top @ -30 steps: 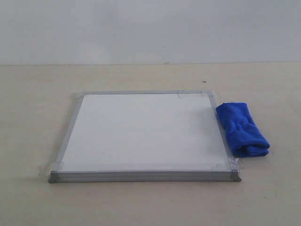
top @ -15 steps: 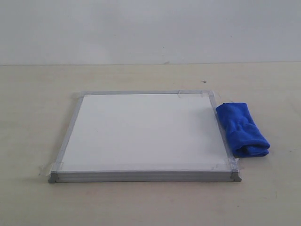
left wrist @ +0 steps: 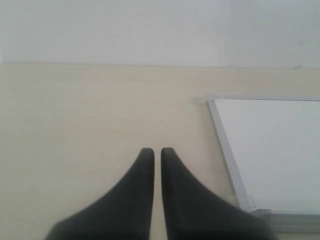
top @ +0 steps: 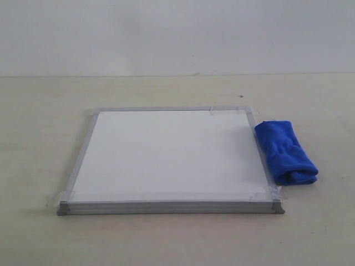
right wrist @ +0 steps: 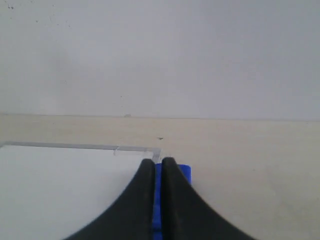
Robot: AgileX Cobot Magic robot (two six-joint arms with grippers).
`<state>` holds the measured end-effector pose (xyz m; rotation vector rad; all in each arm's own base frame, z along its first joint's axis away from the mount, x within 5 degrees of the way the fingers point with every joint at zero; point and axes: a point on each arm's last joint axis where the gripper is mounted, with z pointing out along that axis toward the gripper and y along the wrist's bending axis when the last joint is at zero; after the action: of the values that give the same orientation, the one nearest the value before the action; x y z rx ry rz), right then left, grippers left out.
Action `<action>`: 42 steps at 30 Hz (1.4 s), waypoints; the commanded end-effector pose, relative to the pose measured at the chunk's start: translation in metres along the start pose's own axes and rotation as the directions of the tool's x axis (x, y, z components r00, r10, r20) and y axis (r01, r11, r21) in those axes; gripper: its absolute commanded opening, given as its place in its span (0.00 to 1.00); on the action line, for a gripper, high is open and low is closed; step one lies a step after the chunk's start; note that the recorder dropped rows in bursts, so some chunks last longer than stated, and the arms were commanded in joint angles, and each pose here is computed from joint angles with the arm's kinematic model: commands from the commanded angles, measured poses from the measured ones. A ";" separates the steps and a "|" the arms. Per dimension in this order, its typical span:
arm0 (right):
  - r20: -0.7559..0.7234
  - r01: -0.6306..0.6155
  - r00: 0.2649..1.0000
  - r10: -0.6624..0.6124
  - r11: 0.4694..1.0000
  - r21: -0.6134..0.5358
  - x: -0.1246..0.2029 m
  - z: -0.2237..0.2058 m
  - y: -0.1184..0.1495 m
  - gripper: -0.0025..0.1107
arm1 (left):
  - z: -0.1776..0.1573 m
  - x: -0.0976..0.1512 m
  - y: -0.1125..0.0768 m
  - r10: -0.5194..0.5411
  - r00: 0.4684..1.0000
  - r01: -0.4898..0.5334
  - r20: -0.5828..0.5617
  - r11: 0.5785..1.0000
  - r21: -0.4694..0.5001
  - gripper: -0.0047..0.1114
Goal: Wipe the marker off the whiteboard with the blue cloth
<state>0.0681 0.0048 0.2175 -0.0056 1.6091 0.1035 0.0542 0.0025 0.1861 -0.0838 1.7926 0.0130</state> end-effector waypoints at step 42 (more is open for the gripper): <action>-0.206 0.047 0.978 -0.034 0.997 0.061 0.035 -0.013 -0.005 0.02 | 0.000 0.000 0.000 0.003 1.000 -0.003 0.011 1.000 -0.002 0.08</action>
<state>0.0540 0.0014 0.1825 0.0102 1.8243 0.0236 0.0542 0.0025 0.1861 -0.0838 1.7926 0.0130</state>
